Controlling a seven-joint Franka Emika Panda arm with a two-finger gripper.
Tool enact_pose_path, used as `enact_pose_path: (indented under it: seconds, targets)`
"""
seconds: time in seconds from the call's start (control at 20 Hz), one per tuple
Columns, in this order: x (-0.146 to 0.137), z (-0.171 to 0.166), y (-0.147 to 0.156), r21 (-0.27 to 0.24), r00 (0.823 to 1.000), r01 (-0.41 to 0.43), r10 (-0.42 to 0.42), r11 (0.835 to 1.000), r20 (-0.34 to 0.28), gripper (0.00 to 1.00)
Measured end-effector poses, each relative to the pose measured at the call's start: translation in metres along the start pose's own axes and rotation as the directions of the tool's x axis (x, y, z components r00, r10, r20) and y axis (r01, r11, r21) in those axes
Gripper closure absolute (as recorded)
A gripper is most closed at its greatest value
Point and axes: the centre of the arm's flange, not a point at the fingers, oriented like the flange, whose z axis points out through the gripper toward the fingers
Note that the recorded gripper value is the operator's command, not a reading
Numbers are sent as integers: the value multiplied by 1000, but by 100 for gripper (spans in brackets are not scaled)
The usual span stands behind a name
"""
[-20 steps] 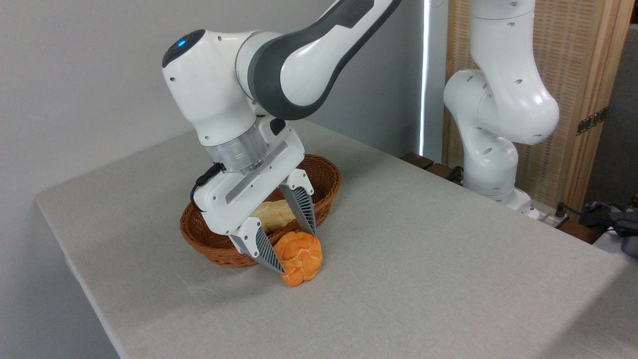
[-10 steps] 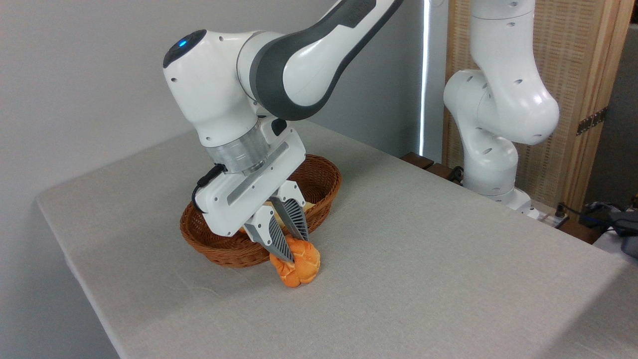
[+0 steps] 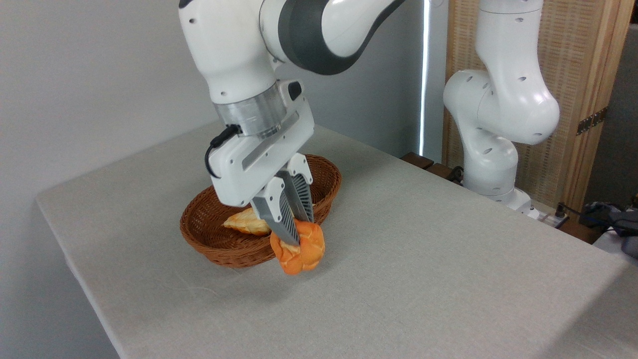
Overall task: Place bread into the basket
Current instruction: 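Lift the orange bread and carry it over the basket, then release the orange bread into the basket and raise the gripper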
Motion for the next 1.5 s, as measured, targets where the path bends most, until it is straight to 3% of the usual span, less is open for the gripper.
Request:
enact_pose_path:
  seconds: [0.1,0.15,0.3,0.5,0.6,0.65,0.7,0.8,1.05,1.25,1.35,1.5]
  targets:
    - [4,-8,1,12,990,127,-126,992,-62,62]
    - [8,-10,1,10,975,203,-201,979,-93,61]
    - [21,-15,-2,-18,896,416,-413,909,-164,61]
    - [46,-18,-9,-89,746,628,-630,774,-216,38]
    - [55,-19,-12,-131,656,712,-721,689,-226,1]
    - [61,-20,-13,-148,616,745,-756,651,-223,0]
    - [67,-20,-15,-159,587,768,-781,621,-215,0]
    - [78,-18,-18,-171,562,786,-802,594,-202,0]
    - [79,-10,-18,-199,563,784,-808,588,-172,0]
    - [69,-14,-15,-167,563,796,-813,582,-150,0]
    - [56,-29,-13,-143,539,815,-826,561,-166,0]
    - [16,-58,-1,-103,479,856,-853,506,-209,0]
